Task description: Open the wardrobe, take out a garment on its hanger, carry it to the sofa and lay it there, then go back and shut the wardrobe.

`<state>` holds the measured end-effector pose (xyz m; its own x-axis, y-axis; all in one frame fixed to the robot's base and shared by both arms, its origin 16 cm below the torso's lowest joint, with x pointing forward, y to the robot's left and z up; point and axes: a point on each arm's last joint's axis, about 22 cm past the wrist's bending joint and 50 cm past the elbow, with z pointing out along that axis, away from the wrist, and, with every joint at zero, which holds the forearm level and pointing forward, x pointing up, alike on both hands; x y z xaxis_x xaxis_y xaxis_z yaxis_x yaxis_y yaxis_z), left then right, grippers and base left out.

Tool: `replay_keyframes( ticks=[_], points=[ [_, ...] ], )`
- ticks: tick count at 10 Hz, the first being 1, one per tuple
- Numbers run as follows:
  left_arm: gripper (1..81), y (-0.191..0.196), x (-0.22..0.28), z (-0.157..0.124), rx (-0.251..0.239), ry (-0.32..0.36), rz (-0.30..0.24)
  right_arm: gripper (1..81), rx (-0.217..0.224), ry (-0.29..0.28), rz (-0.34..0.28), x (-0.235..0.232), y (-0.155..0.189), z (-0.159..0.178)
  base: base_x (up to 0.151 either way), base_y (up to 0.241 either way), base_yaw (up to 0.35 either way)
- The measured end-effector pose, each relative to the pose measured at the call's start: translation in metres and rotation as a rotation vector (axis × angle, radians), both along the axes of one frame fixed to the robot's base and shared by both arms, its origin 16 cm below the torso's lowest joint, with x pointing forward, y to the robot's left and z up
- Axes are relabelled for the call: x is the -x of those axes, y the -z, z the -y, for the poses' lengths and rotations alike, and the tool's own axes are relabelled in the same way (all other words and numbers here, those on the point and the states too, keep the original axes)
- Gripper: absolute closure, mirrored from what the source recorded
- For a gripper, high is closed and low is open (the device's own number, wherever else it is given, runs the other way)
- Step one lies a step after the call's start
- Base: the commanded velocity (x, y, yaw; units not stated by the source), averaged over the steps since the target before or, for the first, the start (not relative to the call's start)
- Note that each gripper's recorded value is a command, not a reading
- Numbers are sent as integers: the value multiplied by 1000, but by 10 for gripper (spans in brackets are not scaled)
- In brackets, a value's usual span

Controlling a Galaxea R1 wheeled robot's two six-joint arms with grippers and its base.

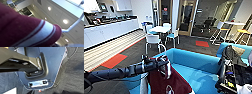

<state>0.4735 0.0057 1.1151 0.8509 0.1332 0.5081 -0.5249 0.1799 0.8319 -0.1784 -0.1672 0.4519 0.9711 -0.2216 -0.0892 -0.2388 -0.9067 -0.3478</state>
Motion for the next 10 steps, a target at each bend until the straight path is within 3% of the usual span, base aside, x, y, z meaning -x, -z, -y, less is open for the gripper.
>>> replay_keyframes(
  ticks=[5, 10],
  points=[
    [811, 0, 0, 1, -1, 1, -1, 10, -1, -2, -4, 1, 0, -1, 0, 0, -280],
    [811, 0, 1, 4, -1, 6, -2, 10, -3, -2, -6, 2, 0, -3, 0, -12, -78]
  ],
)
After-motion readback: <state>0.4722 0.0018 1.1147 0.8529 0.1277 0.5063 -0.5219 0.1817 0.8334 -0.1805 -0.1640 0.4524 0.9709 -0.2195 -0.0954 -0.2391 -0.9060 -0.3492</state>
